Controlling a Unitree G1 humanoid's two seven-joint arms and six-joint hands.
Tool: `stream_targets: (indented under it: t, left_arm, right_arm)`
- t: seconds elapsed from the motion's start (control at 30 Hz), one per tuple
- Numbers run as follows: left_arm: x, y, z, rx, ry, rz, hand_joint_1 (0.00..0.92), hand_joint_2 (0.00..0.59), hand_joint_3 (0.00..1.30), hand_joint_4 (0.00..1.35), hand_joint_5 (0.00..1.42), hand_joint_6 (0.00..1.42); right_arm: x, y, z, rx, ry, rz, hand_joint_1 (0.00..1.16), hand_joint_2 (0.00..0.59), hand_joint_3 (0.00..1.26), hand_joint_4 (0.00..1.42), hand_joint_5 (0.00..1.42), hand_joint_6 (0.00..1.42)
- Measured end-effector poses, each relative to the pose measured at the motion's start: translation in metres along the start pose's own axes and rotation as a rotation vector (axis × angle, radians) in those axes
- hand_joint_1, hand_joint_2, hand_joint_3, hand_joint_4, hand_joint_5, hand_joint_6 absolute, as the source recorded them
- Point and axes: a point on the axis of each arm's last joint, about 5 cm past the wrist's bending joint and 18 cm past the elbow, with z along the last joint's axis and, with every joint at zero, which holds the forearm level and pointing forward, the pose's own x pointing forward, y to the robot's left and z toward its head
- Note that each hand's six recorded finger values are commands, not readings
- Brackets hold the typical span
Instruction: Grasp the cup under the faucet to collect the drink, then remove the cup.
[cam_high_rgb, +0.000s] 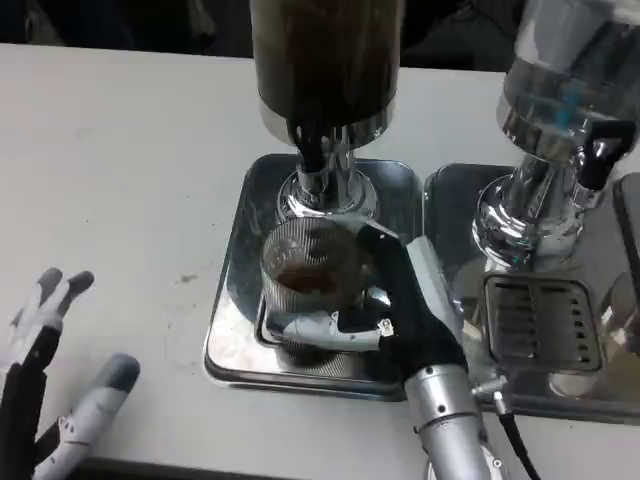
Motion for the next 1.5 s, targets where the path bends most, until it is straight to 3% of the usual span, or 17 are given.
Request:
stream_targets:
  t: [0.2, 0.43, 0.7, 1.07, 1.23, 1.33, 1.5]
  left_arm:
    - [0.005, -0.004, 0.0005, -0.01, -0.01, -0.014, 0.0, 0.142, 0.16, 0.0, 0.05, 0.0]
    - [0.005, -0.006, -0.0005, -0.013, -0.003, -0.021, 0.0, 0.142, 0.16, 0.0, 0.05, 0.0]
    - [0.006, -0.007, -0.0003, -0.012, -0.01, -0.029, 0.0, 0.141, 0.15, 0.0, 0.05, 0.0]
    - [0.012, -0.011, 0.002, 0.001, -0.041, -0.055, 0.0, 0.141, 0.14, 0.0, 0.04, 0.0]
    - [0.012, -0.01, 0.0018, 0.006, -0.042, -0.058, 0.0, 0.141, 0.13, 0.0, 0.03, 0.0]
    - [0.015, -0.006, 0.0024, 0.04, -0.042, -0.07, 0.0, 0.139, 0.03, 0.0, 0.0, 0.0]
    - [0.019, 0.003, 0.0087, 0.155, -0.075, -0.165, 0.0, 0.133, 0.0, 0.0, 0.0, 0.0]
  right_arm:
    - [-0.004, -0.0042, 0.0026, -0.001, 0.01, 0.018, 0.97, 0.145, 0.76, 0.79, 0.93, 1.38]
    - [-0.008, -0.0112, 0.0033, -0.004, 0.021, -0.01, 0.97, 0.148, 0.77, 0.79, 0.94, 1.38]
    - [-0.012, -0.0209, 0.0105, -0.024, -0.004, -0.037, 0.96, 0.156, 0.78, 0.81, 0.95, 1.38]
    - [-0.016, -0.0381, 0.0119, -0.092, -0.021, -0.018, 0.94, 0.165, 0.78, 0.82, 0.96, 1.39]
    - [-0.019, -0.0406, 0.0122, -0.092, -0.014, -0.018, 0.94, 0.168, 0.78, 0.82, 0.96, 1.4]
    - [-0.025, -0.0422, 0.0106, -0.092, -0.003, -0.017, 0.94, 0.17, 0.78, 0.82, 0.96, 1.4]
    - [-0.029, -0.0469, 0.0113, -0.093, -0.006, -0.018, 0.94, 0.172, 0.78, 0.83, 0.96, 1.4]
